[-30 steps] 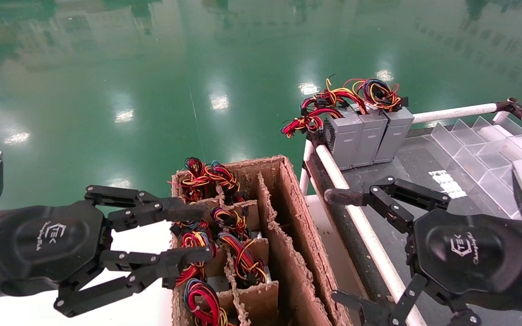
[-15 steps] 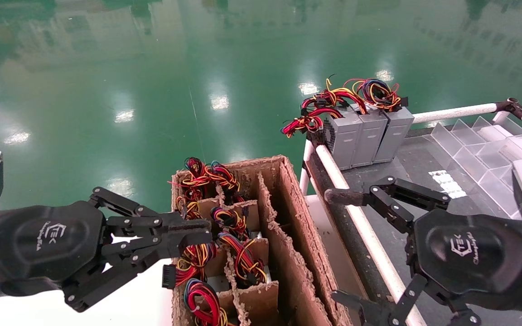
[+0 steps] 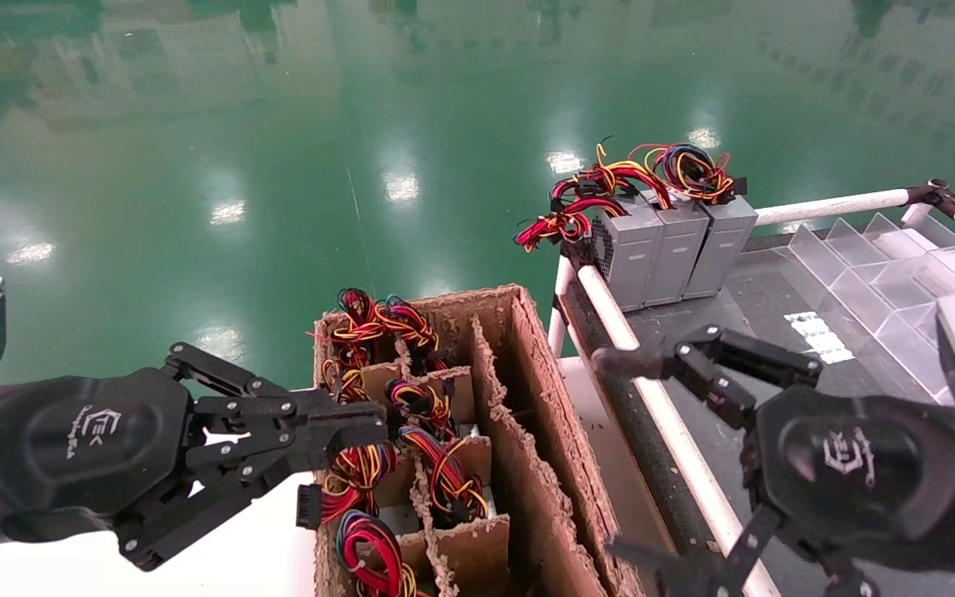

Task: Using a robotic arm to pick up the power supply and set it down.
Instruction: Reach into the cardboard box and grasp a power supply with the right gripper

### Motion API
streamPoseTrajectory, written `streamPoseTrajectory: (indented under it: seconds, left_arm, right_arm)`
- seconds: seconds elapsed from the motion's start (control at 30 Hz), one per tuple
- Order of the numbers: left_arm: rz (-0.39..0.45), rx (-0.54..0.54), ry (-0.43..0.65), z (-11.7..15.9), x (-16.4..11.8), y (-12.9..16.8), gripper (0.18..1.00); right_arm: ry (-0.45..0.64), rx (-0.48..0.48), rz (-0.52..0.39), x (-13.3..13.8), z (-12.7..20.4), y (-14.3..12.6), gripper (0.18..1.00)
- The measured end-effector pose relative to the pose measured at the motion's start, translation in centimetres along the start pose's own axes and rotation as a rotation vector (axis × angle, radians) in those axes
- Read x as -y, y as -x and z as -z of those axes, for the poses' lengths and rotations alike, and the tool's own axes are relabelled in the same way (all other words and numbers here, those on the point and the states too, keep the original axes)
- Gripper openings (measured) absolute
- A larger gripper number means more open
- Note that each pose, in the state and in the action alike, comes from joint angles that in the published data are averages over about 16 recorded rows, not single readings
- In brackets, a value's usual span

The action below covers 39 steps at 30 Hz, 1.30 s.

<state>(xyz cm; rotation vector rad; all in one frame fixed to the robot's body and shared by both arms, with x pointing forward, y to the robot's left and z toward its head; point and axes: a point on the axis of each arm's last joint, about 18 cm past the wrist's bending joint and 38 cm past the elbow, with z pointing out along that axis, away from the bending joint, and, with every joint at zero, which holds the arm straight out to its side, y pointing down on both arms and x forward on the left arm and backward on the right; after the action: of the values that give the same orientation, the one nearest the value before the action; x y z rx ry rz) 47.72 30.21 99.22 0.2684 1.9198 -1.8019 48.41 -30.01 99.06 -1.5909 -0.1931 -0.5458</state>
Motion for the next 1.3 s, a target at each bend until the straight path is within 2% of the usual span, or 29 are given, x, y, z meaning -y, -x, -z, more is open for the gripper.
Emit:
streamPoseTrajectory:
  seconds: [0.23,0.47,0.9,1.0,1.3]
  left_arm:
    - [0.000,0.000,0.000,0.0,0.0,0.0,0.253]
    - [0.000,0.000,0.000,0.0,0.0,0.0,0.342]
    - [0.000,0.001,0.000,0.0,0.0,0.0,0.626]
    - [0.000,0.001,0.000,0.0,0.0,0.0,0.706]
    - [0.000,0.001,0.000,0.0,0.0,0.0,0.869]
  right_arm:
    - [0.038,-0.022,-0.045,-1.3,-1.4,-1.3,1.001]
    - [0.143,-0.008,-0.077,-3.5,-4.0,-2.3,1.001]
    - [0.321,0.022,-0.103,-7.1,-7.3,-3.0,1.001]
    - [0.340,0.030,-0.117,-8.0,-8.4,-3.0,1.001]
    - [0.377,0.100,-0.155,-10.4,-13.3,-2.7,1.001]
